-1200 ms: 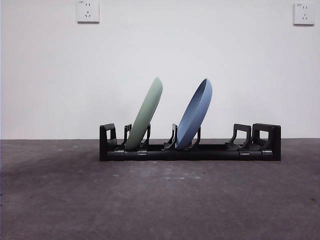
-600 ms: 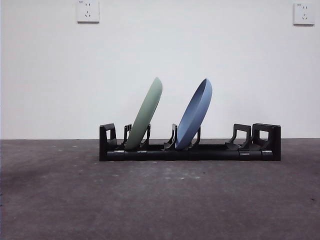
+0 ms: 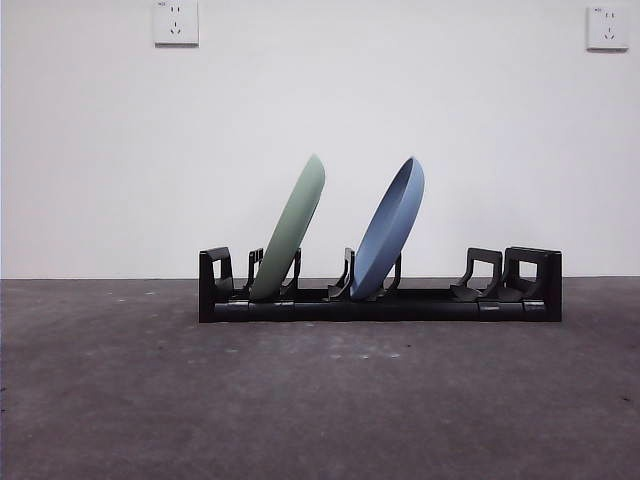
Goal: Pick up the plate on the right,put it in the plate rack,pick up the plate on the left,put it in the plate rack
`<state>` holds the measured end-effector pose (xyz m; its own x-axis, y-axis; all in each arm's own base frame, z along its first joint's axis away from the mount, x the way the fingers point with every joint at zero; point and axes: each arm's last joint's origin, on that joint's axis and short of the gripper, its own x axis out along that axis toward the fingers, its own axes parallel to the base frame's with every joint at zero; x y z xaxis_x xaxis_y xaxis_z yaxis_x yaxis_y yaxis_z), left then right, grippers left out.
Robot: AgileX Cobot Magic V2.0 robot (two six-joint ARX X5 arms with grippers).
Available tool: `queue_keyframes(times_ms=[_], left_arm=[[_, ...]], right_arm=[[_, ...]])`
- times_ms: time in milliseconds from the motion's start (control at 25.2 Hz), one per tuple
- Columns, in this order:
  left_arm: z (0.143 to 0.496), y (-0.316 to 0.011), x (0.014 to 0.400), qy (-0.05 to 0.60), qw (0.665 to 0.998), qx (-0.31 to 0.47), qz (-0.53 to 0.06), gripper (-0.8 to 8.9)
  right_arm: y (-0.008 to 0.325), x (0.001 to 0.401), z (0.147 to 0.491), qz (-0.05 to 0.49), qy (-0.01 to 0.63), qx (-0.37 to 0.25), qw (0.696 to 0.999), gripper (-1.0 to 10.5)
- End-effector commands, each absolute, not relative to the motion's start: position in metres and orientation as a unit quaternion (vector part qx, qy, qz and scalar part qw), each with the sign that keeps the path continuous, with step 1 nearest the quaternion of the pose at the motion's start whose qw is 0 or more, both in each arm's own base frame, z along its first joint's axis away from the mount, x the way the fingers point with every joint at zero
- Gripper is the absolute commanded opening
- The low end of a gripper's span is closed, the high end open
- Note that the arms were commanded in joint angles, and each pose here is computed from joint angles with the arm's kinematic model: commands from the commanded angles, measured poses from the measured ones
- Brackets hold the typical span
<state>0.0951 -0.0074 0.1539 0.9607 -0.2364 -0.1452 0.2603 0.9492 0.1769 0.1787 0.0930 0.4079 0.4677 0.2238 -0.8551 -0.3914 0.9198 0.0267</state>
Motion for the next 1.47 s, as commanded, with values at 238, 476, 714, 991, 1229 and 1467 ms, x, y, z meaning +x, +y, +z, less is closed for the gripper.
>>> queue_keyframes(times_ms=[238, 476, 714, 991, 1229, 1467], left_arm=[[0.149, -0.008, 0.097, 0.074, 0.984, 0.075, -0.143, -0.03], [0.146, -0.008, 0.099, 0.096, 0.982, 0.072, -0.145, -0.03], [0.143, -0.008, 0.1, 0.112, 0.98, 0.07, -0.146, -0.03], [0.14, -0.008, 0.101, 0.134, 0.978, 0.067, -0.147, -0.03], [0.138, -0.008, 0.102, 0.146, 0.976, 0.065, -0.148, -0.03], [0.136, -0.008, 0.103, 0.155, 0.975, 0.064, -0.149, -0.04]], right_arm=[[0.093, 0.178, 0.404, 0.177, 0.497, -0.089, 0.845, 0.0], [0.093, 0.178, 0.404, 0.177, 0.497, -0.089, 0.845, 0.0], [0.059, 0.152, 0.441, 0.13, 0.342, -0.078, 0.927, 0.0], [0.004, 0.084, 0.414, -0.008, 0.123, 0.011, 0.992, 0.0], [-0.004, 0.081, 0.314, -0.05, 0.044, 0.01, 0.998, 0.0], [-0.004, 0.088, 0.242, -0.049, 0.055, 0.011, 0.997, 0.0]])
